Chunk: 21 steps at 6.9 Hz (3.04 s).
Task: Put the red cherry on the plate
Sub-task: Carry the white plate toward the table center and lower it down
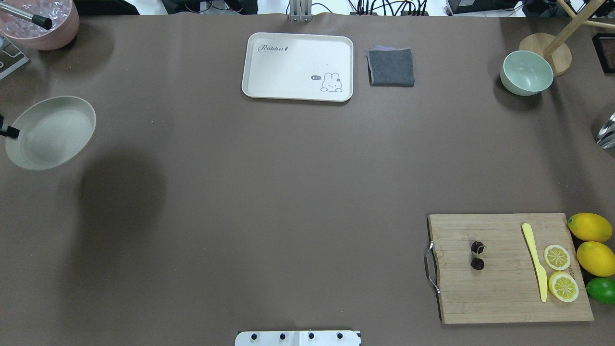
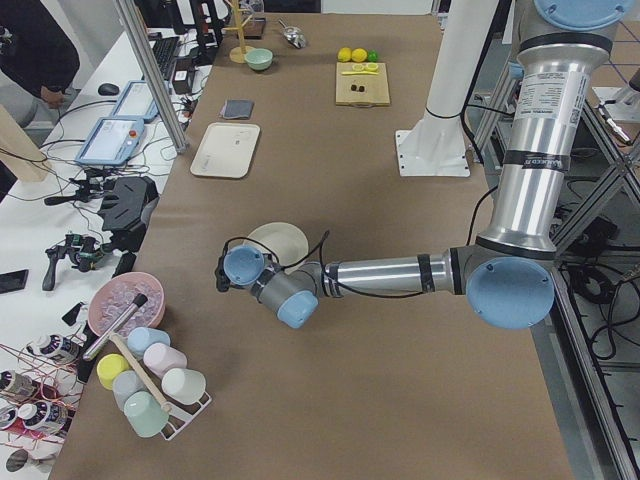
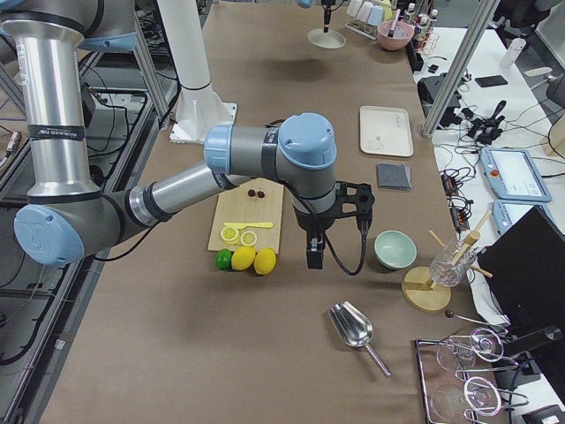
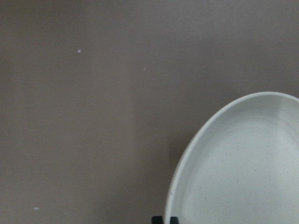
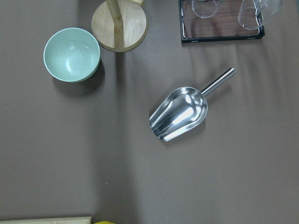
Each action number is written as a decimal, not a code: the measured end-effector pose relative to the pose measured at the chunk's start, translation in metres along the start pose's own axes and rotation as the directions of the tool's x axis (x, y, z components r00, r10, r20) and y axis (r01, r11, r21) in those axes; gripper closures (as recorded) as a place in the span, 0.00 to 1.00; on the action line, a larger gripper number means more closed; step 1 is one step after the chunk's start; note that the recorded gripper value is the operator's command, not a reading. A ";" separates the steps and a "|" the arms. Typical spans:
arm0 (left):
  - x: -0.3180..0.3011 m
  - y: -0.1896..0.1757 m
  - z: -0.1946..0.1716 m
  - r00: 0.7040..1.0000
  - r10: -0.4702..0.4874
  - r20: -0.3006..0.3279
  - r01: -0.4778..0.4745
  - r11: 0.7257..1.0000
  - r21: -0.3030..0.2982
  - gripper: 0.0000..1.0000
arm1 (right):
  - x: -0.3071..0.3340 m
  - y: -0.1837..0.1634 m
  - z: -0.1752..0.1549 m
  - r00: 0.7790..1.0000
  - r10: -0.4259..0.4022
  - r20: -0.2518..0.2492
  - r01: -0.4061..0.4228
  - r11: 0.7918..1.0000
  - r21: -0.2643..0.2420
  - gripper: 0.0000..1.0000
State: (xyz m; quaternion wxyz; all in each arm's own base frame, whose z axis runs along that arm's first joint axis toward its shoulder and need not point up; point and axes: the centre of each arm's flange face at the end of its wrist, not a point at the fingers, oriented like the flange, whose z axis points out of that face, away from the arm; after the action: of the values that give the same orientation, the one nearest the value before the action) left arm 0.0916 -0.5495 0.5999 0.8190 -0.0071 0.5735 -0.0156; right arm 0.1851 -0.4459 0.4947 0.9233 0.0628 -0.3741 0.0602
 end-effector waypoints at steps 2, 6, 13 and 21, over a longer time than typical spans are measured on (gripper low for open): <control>0.116 -0.002 -0.044 0.996 -0.081 -0.047 0.081 0.997 -0.002 1.00 | -0.003 0.004 -0.007 1.000 0.002 -0.001 -0.002 1.000 0.007 0.00; 0.308 0.025 0.023 0.985 -0.171 0.007 0.171 0.985 0.024 1.00 | -0.008 0.007 -0.013 1.000 0.001 0.000 -0.001 1.000 0.012 0.00; 0.492 0.100 0.221 0.962 -0.131 0.238 0.109 0.988 0.105 1.00 | -0.007 0.008 -0.015 1.000 0.005 -0.002 -0.005 1.000 0.016 0.00; 0.453 0.112 0.317 0.988 -0.060 0.143 0.043 0.992 0.117 0.03 | -0.003 0.010 -0.017 1.000 0.014 -0.002 -0.014 1.000 0.020 0.00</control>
State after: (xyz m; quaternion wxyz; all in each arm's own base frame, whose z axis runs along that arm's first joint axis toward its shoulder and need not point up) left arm 0.5462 -0.4543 0.2799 0.8573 0.0235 0.5097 -0.0687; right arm 0.1925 -0.4338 0.4812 0.9226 0.0692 -0.3728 0.0705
